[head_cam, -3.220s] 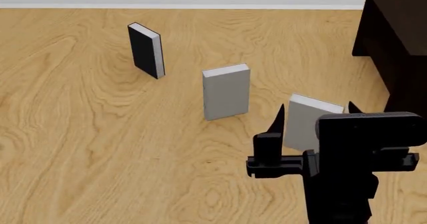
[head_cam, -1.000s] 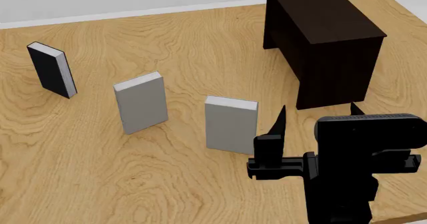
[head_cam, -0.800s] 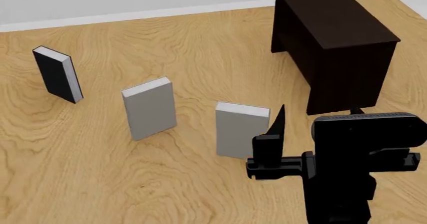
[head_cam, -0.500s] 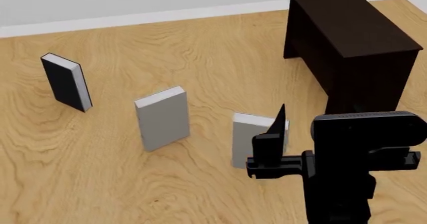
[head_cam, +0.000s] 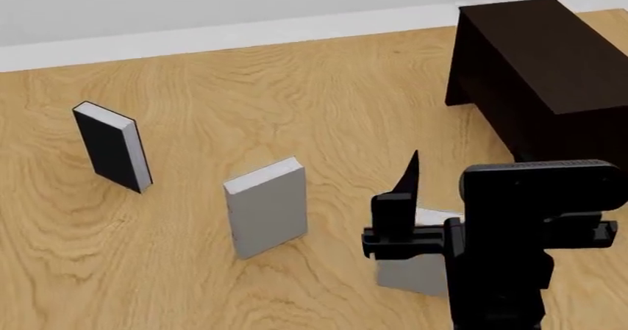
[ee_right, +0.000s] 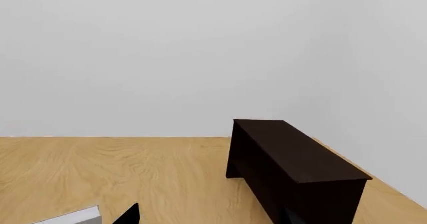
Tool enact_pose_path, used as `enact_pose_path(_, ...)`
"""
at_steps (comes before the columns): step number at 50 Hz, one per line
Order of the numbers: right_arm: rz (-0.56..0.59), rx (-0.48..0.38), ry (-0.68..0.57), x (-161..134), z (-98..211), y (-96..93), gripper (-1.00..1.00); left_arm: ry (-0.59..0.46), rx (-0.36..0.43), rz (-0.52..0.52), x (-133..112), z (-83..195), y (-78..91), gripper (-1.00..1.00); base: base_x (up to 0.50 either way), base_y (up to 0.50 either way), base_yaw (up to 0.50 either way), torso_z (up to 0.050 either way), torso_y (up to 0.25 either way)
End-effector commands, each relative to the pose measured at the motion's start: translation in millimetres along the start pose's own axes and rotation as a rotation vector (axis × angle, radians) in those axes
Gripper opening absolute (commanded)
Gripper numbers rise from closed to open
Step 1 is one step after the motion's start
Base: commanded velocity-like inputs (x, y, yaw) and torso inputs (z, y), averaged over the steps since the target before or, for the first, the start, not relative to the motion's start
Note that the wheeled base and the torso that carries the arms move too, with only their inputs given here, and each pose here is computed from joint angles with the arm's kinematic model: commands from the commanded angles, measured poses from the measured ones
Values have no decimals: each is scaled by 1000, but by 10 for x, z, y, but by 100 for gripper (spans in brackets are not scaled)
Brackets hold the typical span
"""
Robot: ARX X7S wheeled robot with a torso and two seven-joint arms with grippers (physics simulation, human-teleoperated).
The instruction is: Pick up the book on the right and place it on the cabinet shelf.
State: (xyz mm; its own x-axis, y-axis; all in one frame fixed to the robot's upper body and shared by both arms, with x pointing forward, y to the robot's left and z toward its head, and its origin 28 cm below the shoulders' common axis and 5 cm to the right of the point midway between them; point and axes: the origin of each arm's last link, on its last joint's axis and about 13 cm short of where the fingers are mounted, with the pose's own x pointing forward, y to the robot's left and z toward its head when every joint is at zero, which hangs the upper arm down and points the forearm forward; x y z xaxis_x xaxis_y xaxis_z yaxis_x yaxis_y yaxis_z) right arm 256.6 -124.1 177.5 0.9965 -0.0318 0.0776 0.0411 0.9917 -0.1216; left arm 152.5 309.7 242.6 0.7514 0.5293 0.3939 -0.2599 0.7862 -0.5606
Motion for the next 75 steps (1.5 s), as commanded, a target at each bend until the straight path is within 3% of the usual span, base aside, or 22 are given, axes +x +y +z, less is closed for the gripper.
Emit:
enact_pose_path(1,0,10,4,10,4,-4,100,-1,0,-3,-7,11,-6,100,261,52,0,0,0)
enact_pose_path(75,-2,44,7,-40,-23,-42,100,1,10,-4,-9,0,-3,100,290,-61,0,0,1)
